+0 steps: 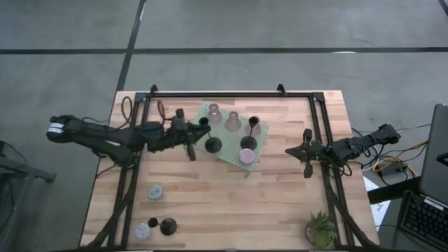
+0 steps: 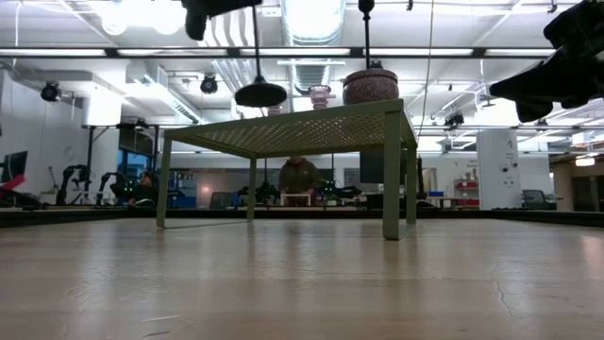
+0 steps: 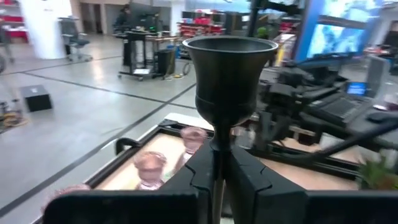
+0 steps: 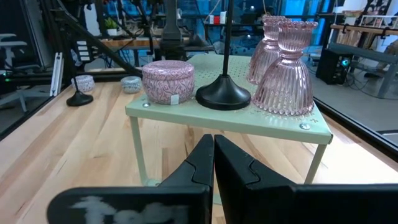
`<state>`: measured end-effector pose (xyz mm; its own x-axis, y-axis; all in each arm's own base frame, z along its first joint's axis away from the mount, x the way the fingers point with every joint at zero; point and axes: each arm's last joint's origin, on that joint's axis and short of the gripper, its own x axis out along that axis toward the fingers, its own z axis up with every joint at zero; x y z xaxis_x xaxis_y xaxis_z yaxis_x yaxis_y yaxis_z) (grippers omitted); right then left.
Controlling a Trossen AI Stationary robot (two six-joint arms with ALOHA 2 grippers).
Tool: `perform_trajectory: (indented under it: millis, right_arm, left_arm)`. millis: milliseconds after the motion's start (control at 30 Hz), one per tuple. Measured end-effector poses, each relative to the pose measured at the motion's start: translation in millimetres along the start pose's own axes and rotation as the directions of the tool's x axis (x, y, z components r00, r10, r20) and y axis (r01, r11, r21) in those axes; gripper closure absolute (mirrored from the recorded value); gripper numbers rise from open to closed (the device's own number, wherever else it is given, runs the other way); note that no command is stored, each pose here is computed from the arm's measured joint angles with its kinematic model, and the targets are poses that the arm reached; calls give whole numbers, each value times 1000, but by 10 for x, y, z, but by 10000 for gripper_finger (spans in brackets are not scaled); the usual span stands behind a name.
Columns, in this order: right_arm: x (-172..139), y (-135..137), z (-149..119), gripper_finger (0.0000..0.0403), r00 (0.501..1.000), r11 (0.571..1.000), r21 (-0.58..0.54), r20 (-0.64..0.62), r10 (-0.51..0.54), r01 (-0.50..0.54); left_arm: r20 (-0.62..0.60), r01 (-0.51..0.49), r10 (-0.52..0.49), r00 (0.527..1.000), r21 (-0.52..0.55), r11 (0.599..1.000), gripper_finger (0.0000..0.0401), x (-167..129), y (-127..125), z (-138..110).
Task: Pick & Place candle stick holders
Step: Put the top black candle holder on the shelf aligned with the other black candle holder
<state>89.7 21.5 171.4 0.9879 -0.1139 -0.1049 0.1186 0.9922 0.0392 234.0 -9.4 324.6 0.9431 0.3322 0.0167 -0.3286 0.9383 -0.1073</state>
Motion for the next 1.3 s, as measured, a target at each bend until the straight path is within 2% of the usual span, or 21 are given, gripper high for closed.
perform_trajectory:
  millis: [267,933,1300]
  right_arm:
    - [0,0,0,394,1000,1000,0,0,0,0]
    - [0,0,0,394,1000,1000,0,0,0,0]
    - [0,0,0,394,1000,1000,0,0,0,0]
  left_arm:
    - [-52,-92,92,994,-4,996,374,316,125,-76]
    - [-92,-90,92,992,28,996,370,829,124,-67]
    - [-99,-72,75,992,28,997,370,932,115,-117]
